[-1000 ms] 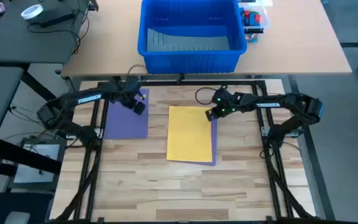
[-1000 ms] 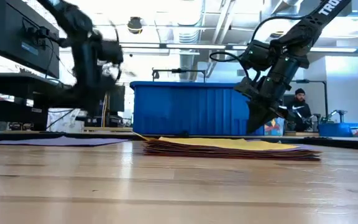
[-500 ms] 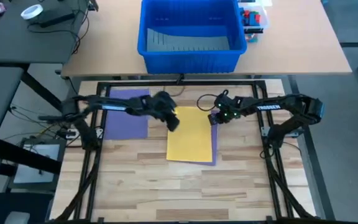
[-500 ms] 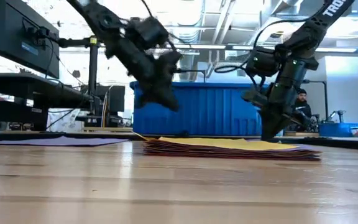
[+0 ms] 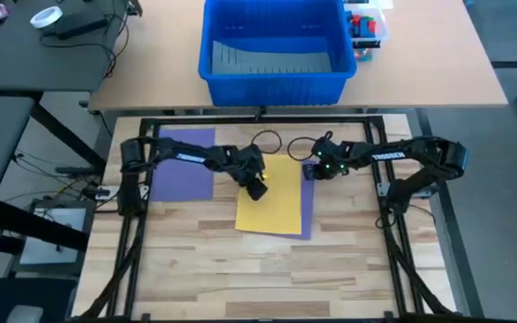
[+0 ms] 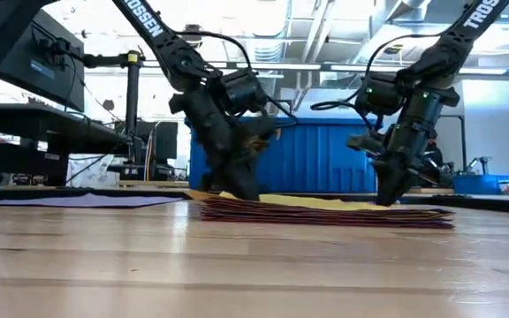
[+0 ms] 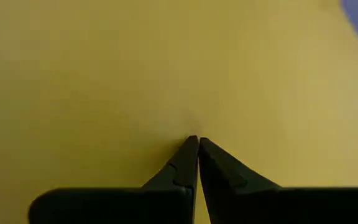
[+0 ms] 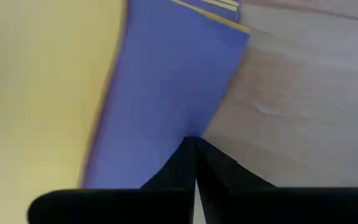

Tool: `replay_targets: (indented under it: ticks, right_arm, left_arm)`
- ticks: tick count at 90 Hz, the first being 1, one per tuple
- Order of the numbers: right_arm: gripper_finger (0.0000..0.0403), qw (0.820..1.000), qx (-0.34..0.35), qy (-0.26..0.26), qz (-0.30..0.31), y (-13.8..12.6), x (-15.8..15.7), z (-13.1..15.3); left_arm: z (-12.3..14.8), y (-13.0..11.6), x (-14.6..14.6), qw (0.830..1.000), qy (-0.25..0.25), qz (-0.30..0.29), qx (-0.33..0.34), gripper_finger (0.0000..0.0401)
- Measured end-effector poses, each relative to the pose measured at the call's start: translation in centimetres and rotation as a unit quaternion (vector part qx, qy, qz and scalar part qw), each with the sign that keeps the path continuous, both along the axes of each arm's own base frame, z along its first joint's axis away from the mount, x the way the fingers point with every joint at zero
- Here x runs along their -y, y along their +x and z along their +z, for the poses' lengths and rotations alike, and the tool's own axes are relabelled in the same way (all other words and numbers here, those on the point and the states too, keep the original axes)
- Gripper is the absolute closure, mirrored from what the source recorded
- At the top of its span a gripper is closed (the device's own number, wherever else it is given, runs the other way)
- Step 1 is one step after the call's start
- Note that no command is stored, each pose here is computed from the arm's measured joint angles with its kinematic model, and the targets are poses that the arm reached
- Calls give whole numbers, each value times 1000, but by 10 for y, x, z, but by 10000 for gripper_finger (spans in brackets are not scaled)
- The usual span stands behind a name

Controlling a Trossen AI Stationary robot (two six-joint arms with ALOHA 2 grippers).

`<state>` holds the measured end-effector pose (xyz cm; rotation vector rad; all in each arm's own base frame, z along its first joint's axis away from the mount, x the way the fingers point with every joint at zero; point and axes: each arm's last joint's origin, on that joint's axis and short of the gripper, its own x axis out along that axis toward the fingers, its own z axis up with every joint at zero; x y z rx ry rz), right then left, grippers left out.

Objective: Organize paper
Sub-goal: Prepare the yellow colored paper

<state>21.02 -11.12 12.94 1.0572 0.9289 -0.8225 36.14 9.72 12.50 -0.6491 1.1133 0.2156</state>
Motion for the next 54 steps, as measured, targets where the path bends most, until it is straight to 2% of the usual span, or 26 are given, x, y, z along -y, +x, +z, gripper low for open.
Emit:
replay_targets:
  ticks: [14,28,39,54]
  right_arm:
    - [403,1000,-15,-3,20,-4,2,-1]
    - [403,1000,-17,-3,25,-7,5,-1]
    - [403,999,19,6,38,-2,5,5]
    - [403,985,166,-1,56,31,-9,29]
  left_arm:
    - [8,-18,6,997,-4,-23,-71,401]
    - [23,-36,15,989,27,-38,-137,401]
    - [34,-36,16,993,35,-19,-114,401]
    - [40,-24,13,998,32,30,-52,401]
